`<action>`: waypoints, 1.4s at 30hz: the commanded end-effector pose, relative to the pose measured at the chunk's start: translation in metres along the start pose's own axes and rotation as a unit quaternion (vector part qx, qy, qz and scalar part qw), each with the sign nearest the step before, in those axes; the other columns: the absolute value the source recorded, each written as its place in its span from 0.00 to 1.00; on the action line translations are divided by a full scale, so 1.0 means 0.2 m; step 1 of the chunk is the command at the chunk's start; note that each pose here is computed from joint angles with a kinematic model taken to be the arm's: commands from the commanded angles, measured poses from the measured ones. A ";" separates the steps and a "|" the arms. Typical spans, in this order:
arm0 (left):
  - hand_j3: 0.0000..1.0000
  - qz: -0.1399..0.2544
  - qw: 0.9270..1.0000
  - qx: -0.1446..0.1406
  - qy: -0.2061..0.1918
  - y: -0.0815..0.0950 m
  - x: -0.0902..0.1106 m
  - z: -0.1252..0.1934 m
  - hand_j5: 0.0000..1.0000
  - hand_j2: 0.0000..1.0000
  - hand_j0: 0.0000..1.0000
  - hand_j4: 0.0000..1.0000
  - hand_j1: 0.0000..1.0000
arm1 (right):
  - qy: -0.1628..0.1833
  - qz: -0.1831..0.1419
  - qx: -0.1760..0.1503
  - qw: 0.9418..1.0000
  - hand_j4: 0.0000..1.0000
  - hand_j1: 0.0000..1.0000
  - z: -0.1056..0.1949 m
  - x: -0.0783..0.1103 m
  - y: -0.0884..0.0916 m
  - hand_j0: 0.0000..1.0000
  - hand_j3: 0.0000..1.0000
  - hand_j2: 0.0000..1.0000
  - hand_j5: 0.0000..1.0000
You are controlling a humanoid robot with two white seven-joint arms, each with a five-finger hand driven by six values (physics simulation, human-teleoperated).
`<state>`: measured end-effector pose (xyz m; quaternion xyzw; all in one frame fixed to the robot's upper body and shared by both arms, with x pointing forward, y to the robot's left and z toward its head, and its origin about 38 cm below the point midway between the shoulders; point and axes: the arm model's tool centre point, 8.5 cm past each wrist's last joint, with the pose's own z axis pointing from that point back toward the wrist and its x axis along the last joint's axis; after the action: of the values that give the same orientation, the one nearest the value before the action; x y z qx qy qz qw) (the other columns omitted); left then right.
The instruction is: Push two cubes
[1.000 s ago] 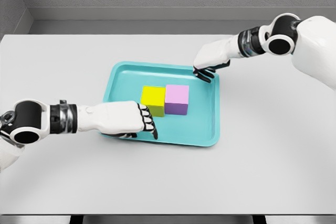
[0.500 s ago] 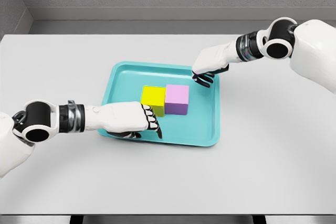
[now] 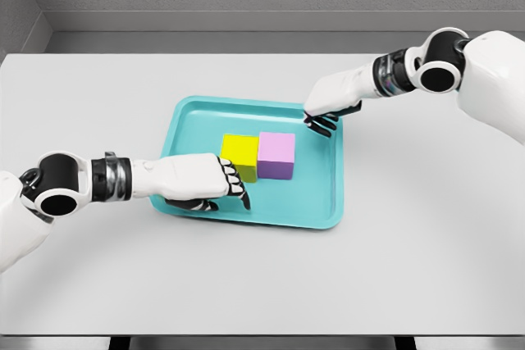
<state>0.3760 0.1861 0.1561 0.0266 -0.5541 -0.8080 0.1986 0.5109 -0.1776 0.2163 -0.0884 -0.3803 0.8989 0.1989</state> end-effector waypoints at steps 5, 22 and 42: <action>0.68 0.006 1.000 0.000 0.003 -0.01 -0.01 0.01 0.68 0.68 0.68 0.68 0.68 | 0.003 -0.003 -0.002 1.000 0.16 0.16 0.01 -0.01 0.00 0.16 0.16 0.16 0.16; 0.68 0.007 1.000 -0.004 0.001 0.00 -0.02 -0.02 0.68 0.68 0.68 0.68 0.68 | -0.008 0.009 0.008 1.000 0.13 0.13 0.01 0.03 0.03 0.13 0.13 0.13 0.13; 0.68 0.003 1.000 0.000 0.001 0.02 -0.03 -0.03 0.68 0.68 0.68 0.68 0.68 | 0.051 -0.008 -0.031 0.998 0.14 0.14 0.37 -0.11 0.07 0.14 0.14 0.14 0.14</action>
<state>0.3842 0.1806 0.1567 0.0263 -0.5525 -0.8093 0.1980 0.4960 -0.2253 0.2485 -0.1200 -0.3935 0.8895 0.1987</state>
